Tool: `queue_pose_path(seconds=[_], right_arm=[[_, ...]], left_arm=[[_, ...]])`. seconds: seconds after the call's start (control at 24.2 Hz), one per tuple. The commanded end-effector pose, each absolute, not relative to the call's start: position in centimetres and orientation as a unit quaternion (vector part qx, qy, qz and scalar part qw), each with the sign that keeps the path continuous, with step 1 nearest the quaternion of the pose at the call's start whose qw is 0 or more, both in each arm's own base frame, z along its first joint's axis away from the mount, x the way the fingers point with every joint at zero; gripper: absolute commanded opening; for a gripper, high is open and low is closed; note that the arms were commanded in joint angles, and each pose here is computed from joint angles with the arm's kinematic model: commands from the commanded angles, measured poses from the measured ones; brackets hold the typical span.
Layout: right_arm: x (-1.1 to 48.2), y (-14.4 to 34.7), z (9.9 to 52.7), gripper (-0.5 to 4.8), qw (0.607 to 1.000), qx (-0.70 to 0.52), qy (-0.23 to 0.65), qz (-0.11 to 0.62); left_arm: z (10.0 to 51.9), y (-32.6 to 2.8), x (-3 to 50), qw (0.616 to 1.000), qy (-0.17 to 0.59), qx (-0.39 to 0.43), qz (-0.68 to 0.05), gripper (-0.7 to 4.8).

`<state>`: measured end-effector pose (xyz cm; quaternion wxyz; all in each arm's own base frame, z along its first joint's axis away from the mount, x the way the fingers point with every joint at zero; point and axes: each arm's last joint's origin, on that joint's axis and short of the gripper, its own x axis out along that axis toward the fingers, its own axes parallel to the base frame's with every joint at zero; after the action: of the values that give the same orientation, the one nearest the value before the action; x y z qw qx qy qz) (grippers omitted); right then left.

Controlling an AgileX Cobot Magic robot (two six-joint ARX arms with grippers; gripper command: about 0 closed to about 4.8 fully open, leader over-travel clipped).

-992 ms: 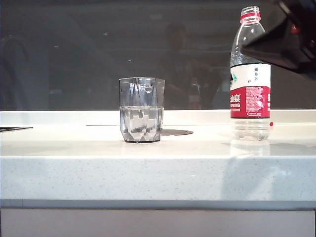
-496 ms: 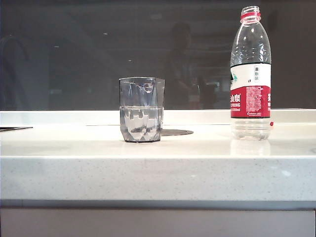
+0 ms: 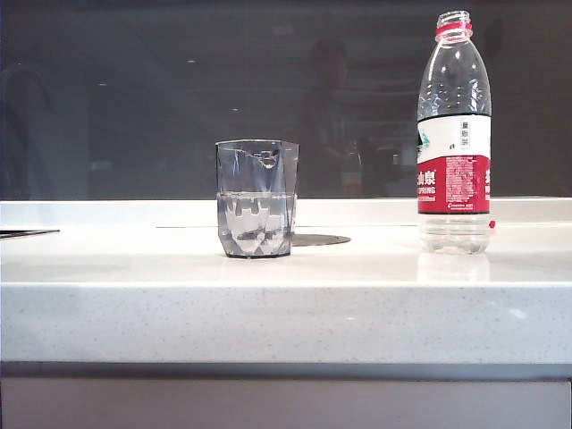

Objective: Pick up the mineral water bottle on the table and pour water into the mug until it's half full.

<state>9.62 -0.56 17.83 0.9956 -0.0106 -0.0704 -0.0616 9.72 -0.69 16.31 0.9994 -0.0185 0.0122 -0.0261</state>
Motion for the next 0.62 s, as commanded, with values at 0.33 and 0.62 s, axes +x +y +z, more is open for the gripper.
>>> queue_pose_path(seconds=[0.33, 0.62], right_arm=[[9.66, -0.34, 17.64, -0.08, 0.997, 0.013, -0.066, -0.024], [9.72, -0.36, 17.1, -0.08, 0.999, -0.002, -0.038, -0.027]], left_arm=[[16.46, -0.7, 9.7, 0.999, 0.008, -0.018, -0.028, -0.04], [16.46, -0.7, 9.7, 0.999, 0.008, -0.018, -0.028, -0.04]])
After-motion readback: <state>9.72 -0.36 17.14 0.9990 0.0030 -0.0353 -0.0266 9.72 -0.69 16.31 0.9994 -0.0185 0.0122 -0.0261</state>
